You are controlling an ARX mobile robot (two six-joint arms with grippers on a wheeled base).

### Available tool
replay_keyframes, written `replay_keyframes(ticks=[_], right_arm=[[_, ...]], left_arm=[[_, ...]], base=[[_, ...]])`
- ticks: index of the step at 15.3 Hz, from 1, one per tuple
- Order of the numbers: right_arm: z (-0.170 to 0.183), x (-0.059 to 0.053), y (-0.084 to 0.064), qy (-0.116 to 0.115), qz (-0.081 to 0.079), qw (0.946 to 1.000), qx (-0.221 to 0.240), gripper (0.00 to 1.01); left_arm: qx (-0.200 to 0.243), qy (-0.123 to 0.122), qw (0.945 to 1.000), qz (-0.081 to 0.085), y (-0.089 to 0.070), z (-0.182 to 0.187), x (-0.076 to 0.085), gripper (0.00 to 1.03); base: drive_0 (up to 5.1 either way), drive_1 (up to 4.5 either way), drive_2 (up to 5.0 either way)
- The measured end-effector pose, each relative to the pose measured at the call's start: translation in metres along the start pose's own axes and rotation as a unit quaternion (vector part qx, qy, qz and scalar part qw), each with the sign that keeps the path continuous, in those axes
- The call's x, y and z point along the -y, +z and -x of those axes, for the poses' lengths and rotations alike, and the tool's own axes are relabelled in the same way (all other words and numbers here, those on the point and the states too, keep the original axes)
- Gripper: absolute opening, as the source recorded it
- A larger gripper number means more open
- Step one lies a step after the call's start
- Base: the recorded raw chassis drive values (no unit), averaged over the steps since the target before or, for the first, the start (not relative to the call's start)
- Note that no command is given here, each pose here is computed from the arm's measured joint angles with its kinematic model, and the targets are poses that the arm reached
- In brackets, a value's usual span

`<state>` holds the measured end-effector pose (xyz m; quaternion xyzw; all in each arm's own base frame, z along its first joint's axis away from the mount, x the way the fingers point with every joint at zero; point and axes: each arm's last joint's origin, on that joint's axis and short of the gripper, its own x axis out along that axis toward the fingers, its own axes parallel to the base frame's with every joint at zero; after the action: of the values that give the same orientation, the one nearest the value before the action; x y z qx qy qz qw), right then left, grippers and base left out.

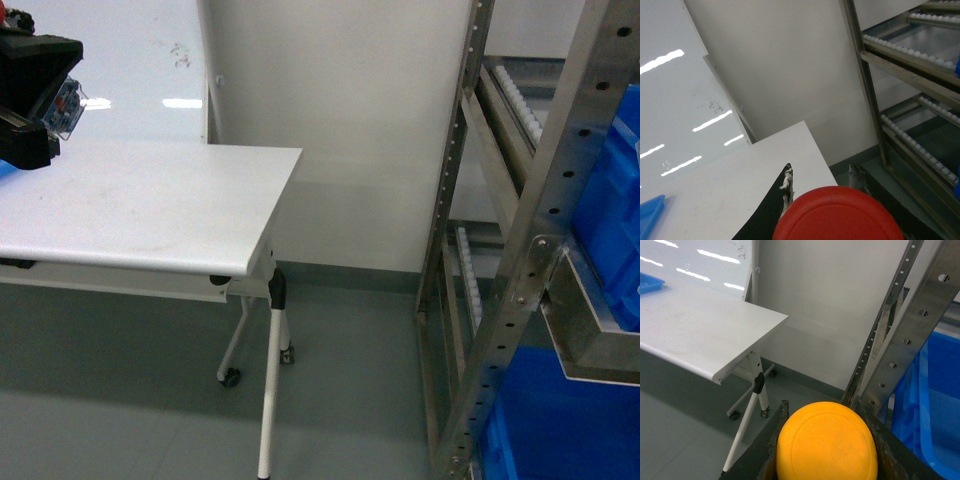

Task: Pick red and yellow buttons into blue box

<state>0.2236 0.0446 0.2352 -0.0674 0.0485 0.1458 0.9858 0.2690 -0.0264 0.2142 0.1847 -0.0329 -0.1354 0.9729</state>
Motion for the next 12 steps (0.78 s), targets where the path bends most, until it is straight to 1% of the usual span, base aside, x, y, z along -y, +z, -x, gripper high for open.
replay_keyframes(ticks=[1,2,4,5,6,7,8,10,12], right_arm=[[0.0,-0.0001,0.0001,0.001,0.0,1.0,0.0,0.33],[-0.0001,0.0,-0.0001,0.0,0.0,1.0,0.0,0.33],[-0.0009,-0.0012,-0.0012,0.003,0.0,1.0,-0.004,0.33],[-0.0004,0.0002,-0.0005,-0.002,0.0,1.0,-0.001,0.33],[-0.0004,-0.0005,-0.0003,0.003,0.0,1.0,-0.001,0.33],[-0.0005,-0.0015,-0.0005,0.005,0.0,1.0,-0.002,0.33],[-0.0005,-0.0014,-0.0003,0.005,0.0,1.0,-0.001,0.33],[-0.0004,-0.0014,-0.0002,0.004,0.0,1.0,0.0,0.33],[0.0001,-0.0011,0.0001,0.003,0.0,1.0,0.0,0.33]], left_arm=[[0.001,0.0,1.0,0.0,0.0005,0.0001,0.0001,0.29],[0.001,-0.002,1.0,0.0,0.0004,0.0,0.0007,0.29],[-0.003,0.005,1.0,0.0,-0.0009,0.0,-0.001,0.29],[0.003,-0.008,1.0,0.0,0.0007,-0.0006,0.0022,0.29],[0.0,-0.006,1.0,0.0,0.0,-0.0005,0.0018,0.29],[0.001,0.0,1.0,0.0,0.0,-0.0001,-0.0002,0.29],[-0.002,0.003,1.0,0.0,-0.0003,0.0001,-0.0009,0.29],[0.001,0.0,1.0,0.0,0.0003,0.0,-0.0001,0.29],[0.001,0.0,1.0,0.0,0.0002,0.0001,-0.0001,0.29]], base=[[3.3,0.65,-3.7],[4.6,-2.28,-2.3],[3.6,-4.77,1.2],[3.3,-4.72,2.1],[3.2,-4.76,2.1],[3.3,-4.92,1.5],[3.5,-4.87,1.0],[4.4,-4.28,0.0],[4.9,-2.1,-2.1]])
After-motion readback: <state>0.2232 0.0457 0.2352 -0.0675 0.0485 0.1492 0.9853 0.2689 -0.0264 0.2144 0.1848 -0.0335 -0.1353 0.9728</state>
